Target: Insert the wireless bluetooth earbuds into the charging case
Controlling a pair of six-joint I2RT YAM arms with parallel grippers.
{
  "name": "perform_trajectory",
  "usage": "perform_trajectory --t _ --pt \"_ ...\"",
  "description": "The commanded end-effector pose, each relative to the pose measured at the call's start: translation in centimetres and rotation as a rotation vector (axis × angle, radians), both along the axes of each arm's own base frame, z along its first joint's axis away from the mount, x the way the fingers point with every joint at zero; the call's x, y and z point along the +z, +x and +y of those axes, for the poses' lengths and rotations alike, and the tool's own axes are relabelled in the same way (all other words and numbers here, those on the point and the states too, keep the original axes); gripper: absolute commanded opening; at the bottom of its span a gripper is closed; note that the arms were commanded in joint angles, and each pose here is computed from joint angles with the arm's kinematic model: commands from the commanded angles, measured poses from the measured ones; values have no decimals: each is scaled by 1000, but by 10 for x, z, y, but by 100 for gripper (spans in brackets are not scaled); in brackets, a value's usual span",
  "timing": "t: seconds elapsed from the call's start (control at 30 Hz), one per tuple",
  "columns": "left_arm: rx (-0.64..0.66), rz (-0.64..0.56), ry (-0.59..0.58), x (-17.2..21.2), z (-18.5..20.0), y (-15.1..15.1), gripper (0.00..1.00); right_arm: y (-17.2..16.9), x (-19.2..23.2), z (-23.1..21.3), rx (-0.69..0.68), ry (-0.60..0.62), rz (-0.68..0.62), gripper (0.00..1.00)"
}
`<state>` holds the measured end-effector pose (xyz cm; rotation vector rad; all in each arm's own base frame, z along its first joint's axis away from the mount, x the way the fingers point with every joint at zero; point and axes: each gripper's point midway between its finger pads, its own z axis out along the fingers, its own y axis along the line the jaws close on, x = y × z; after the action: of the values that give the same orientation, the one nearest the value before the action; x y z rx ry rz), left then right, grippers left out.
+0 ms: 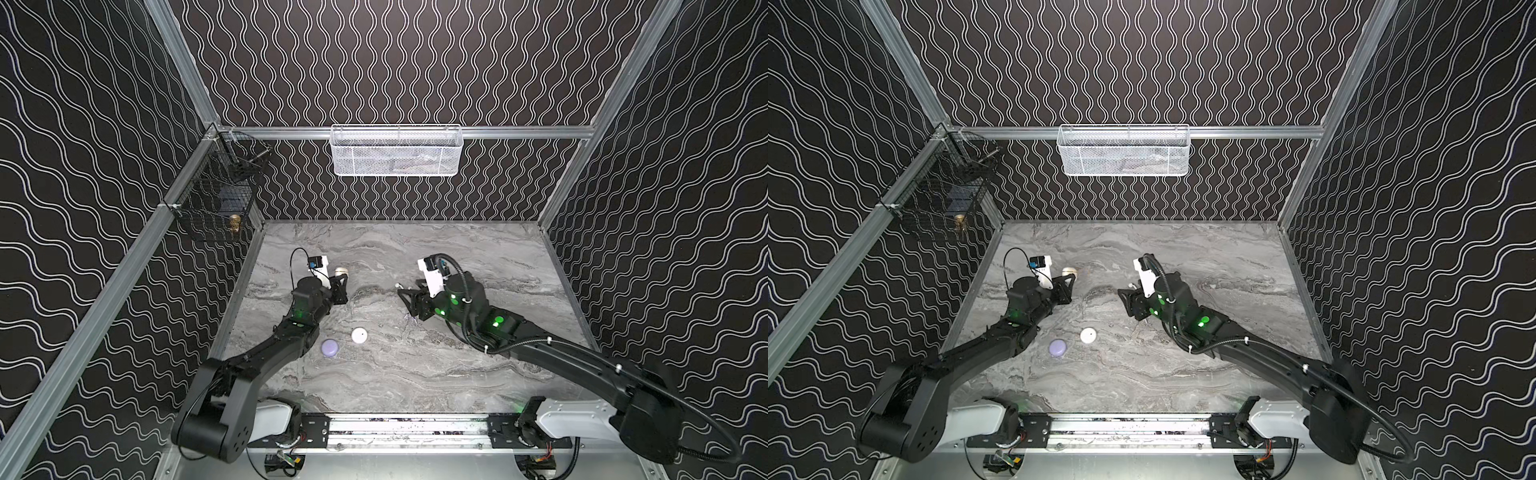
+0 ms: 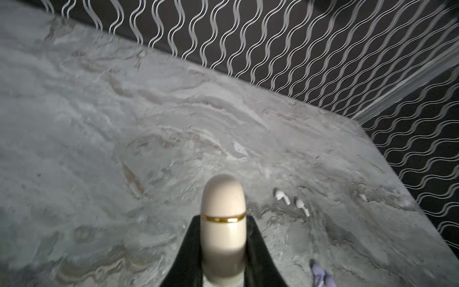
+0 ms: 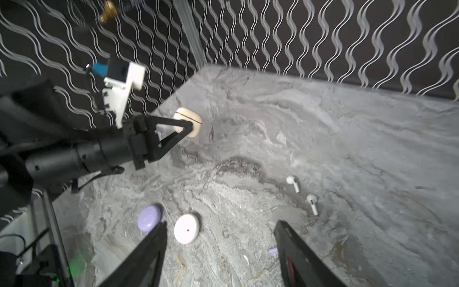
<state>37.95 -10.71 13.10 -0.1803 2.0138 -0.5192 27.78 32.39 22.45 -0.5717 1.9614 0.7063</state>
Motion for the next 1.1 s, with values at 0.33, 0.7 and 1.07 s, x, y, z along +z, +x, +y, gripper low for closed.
perform_trajectory --t 0.33,0.7,1.07 --pt "19 270 -137 -70 16 20 0 -36 -82 80 101 -199 -37 88" --pt "53 423 -199 -119 30 28 0 -36 -141 107 -55 -244 91 99" --pt "53 480 -195 -136 29 29 38 -36 -183 115 -75 -360 139 99"
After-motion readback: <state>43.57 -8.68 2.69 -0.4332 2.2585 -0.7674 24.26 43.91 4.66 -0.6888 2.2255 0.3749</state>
